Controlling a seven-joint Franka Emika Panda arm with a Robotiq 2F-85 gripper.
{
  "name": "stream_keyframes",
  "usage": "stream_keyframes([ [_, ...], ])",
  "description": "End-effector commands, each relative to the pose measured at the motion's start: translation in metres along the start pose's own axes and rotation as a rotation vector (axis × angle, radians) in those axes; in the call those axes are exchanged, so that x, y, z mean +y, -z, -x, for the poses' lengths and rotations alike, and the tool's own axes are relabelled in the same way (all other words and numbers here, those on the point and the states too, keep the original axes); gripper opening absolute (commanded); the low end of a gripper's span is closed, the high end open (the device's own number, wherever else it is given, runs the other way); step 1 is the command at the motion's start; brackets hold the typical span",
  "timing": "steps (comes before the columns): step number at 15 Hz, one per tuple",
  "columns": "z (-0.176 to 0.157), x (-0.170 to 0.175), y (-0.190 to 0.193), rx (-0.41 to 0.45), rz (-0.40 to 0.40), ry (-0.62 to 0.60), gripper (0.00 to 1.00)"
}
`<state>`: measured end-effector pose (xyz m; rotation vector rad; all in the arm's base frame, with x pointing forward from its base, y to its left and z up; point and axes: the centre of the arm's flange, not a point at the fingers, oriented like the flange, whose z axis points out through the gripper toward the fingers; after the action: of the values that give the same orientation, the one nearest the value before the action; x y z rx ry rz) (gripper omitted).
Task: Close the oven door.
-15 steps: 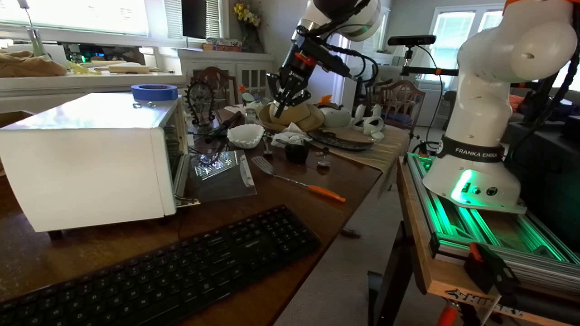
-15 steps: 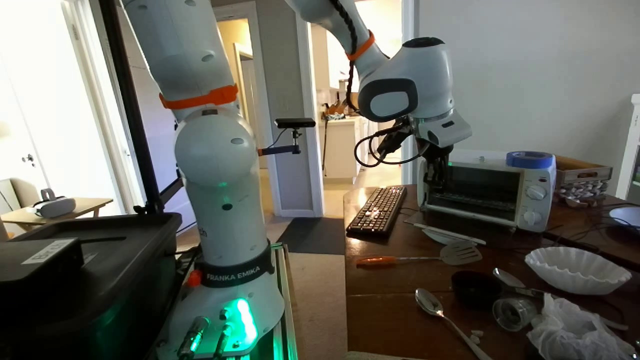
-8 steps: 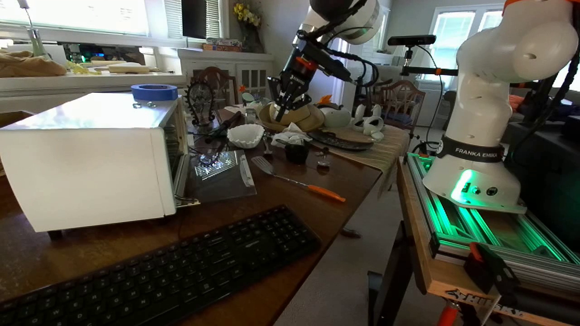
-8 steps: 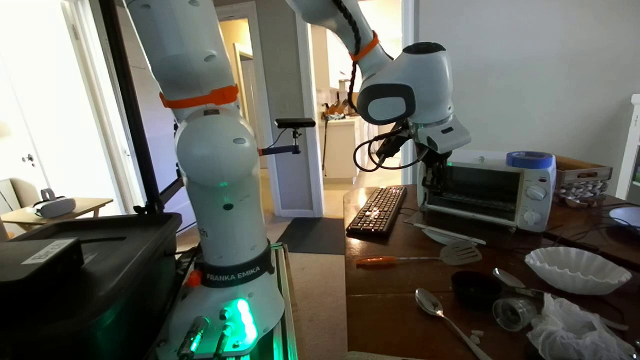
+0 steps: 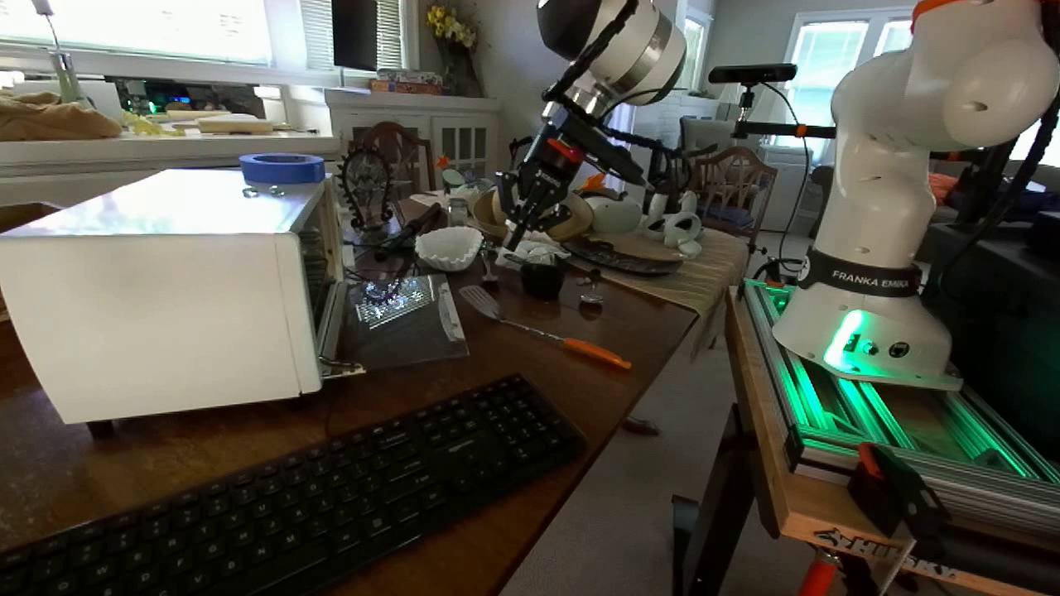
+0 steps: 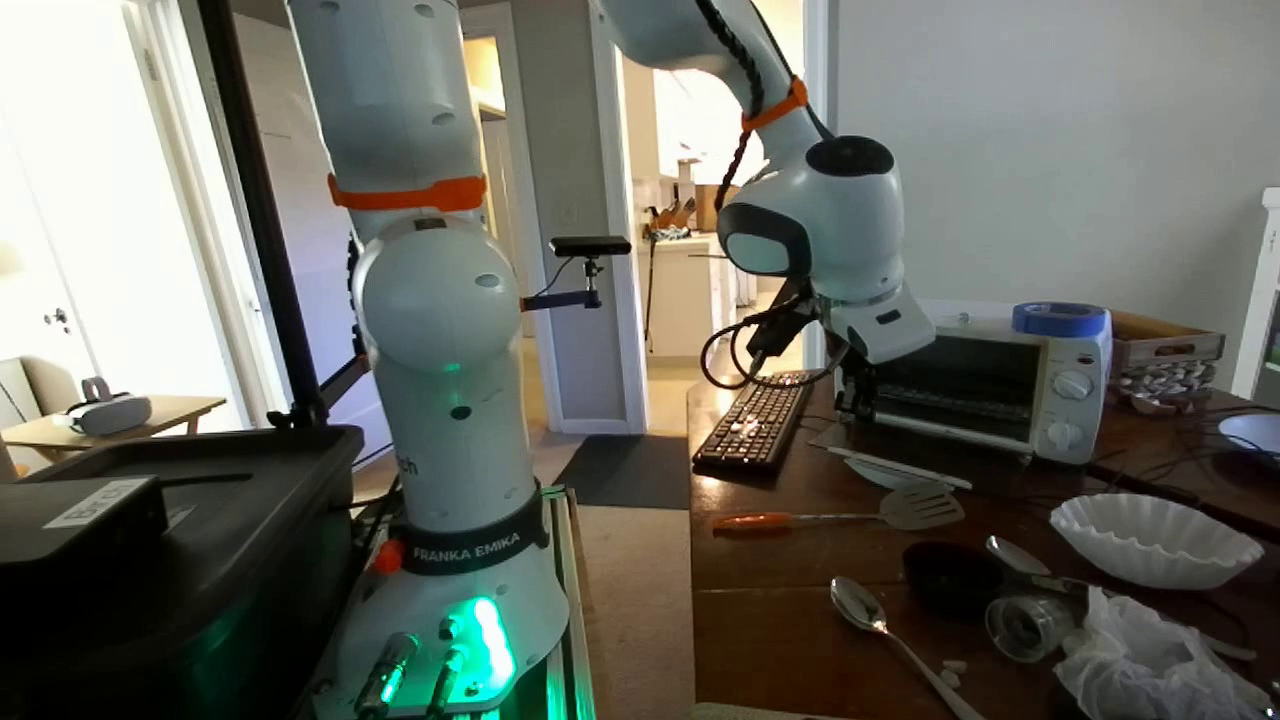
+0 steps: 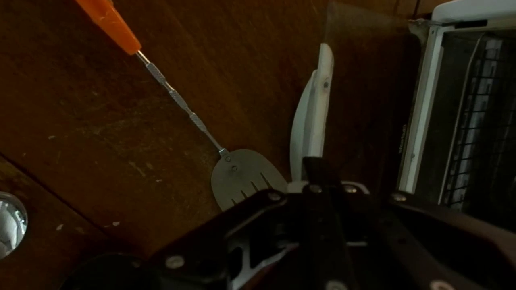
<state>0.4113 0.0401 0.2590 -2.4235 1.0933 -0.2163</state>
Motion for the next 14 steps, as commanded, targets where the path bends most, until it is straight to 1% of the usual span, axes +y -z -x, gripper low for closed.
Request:
stream_keyframes([
  [1,-0.012,0.017,-0.045,0.016,-0.027,-0.002,0.00],
  [5,-0.025,0.020,-0.070,0.012,-0.032,-0.012,0.00],
  [10,-0.031,0.015,-0.104,-0.002,-0.030,-0.020,0.00],
  [11,-0.027,0.014,-0.076,-0.008,-0.023,-0.017,0.00],
  [14,-0.028,0.015,-0.081,-0.010,-0.018,-0.017,0.01],
])
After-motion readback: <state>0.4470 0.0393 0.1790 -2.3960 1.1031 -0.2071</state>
